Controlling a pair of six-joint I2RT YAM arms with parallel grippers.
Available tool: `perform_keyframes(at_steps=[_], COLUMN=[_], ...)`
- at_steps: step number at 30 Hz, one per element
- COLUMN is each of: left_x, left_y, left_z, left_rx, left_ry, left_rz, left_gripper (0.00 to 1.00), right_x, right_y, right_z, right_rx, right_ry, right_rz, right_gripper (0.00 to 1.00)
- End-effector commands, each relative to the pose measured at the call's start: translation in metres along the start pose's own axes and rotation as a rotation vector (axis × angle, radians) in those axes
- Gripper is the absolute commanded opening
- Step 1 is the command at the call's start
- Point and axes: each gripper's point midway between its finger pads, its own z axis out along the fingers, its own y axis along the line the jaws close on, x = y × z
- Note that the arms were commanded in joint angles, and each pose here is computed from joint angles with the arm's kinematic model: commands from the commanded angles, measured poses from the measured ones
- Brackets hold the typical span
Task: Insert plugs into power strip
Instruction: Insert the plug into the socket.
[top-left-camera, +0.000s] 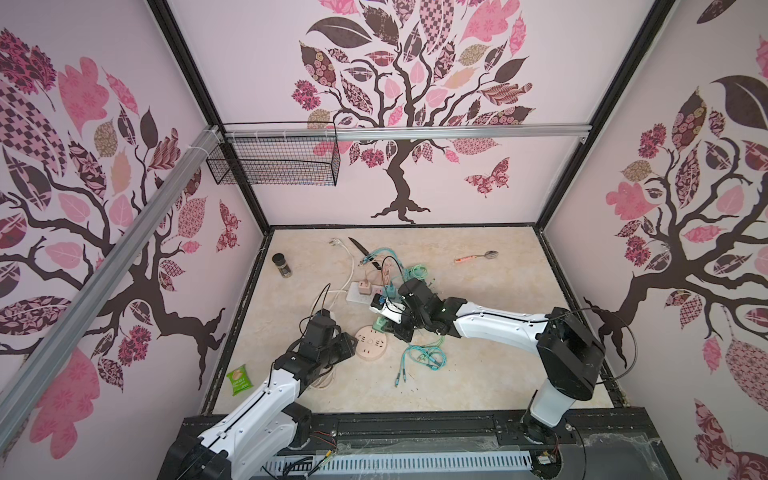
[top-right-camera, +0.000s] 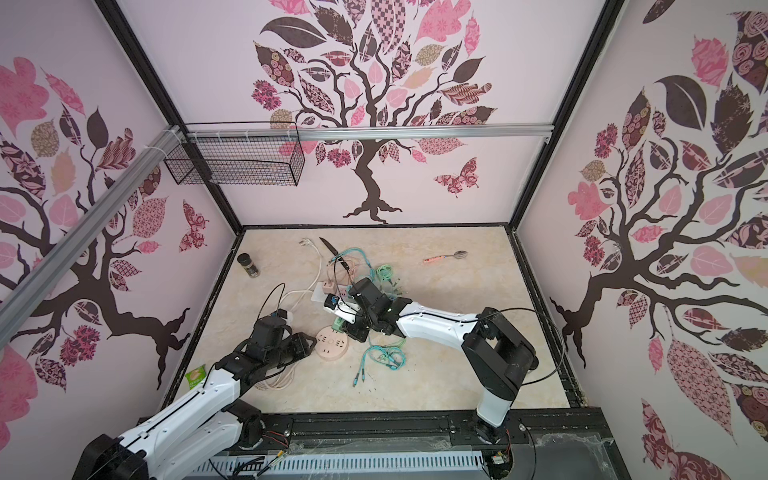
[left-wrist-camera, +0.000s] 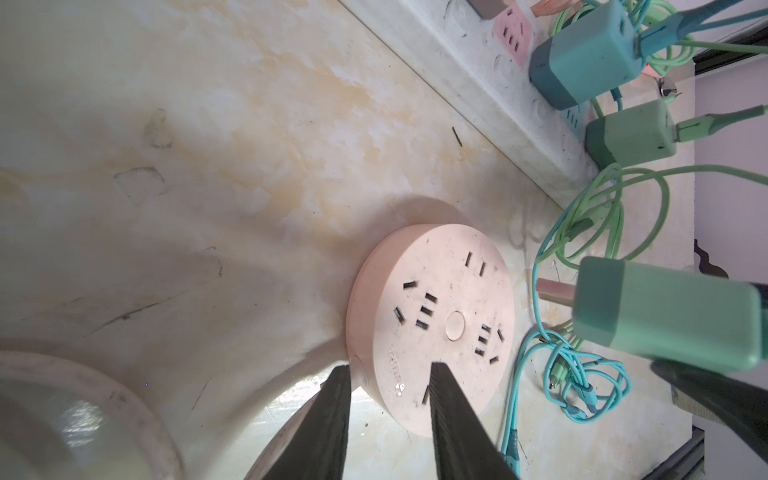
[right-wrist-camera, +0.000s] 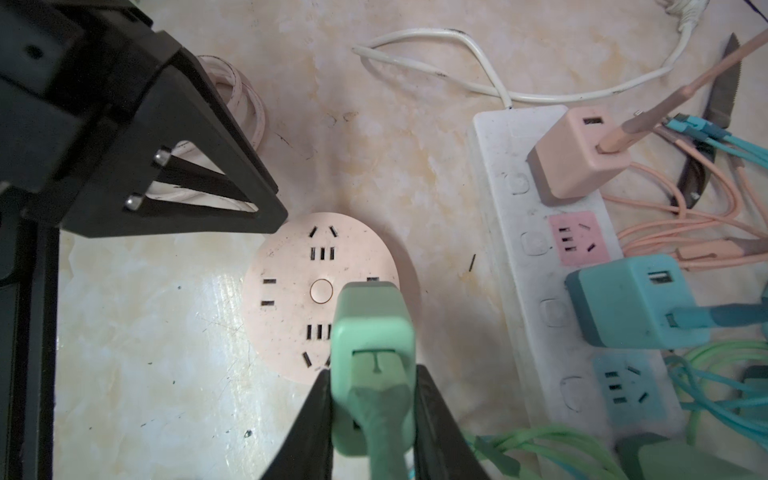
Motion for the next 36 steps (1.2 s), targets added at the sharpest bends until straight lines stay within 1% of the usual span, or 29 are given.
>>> perform_keyframes(at_steps=[1, 5, 13, 26, 36], left_x=[0.004, 0.006, 0.010, 0.013, 0.013], left_y=[0.003, 0.005, 0.010, 0.013, 0.014], left_z=[0.005, 0.007, 0.013, 0.016, 0.016], left_rx=[0.011, 0.007, -0.004, -0.015, -0.018], left_ry=[0.003, 0.011, 0.026, 0.039, 0.036], left_rz=[0.001, 0.004, 0.004, 0.013, 0.015], left_gripper=[0.35, 0.35, 0.33, 0.28, 0.27], right_x=[0.000, 0.004, 0.008, 0.013, 0.013], right_y=[0.000, 0.001, 0.005, 0.001, -0.002], right_z=[0.011, 0.019, 0.030, 0.038, 0.041], right_rx=[-0.003, -0.012, -0.030, -0.008, 0.013], right_ry=[0.034, 0.068, 0.098, 0.159, 0.209], right_rz=[-0.032, -0.053, -0.078, -0.120, -0.126], right_gripper=[0.08, 0.07, 0.08, 0.07, 0.07])
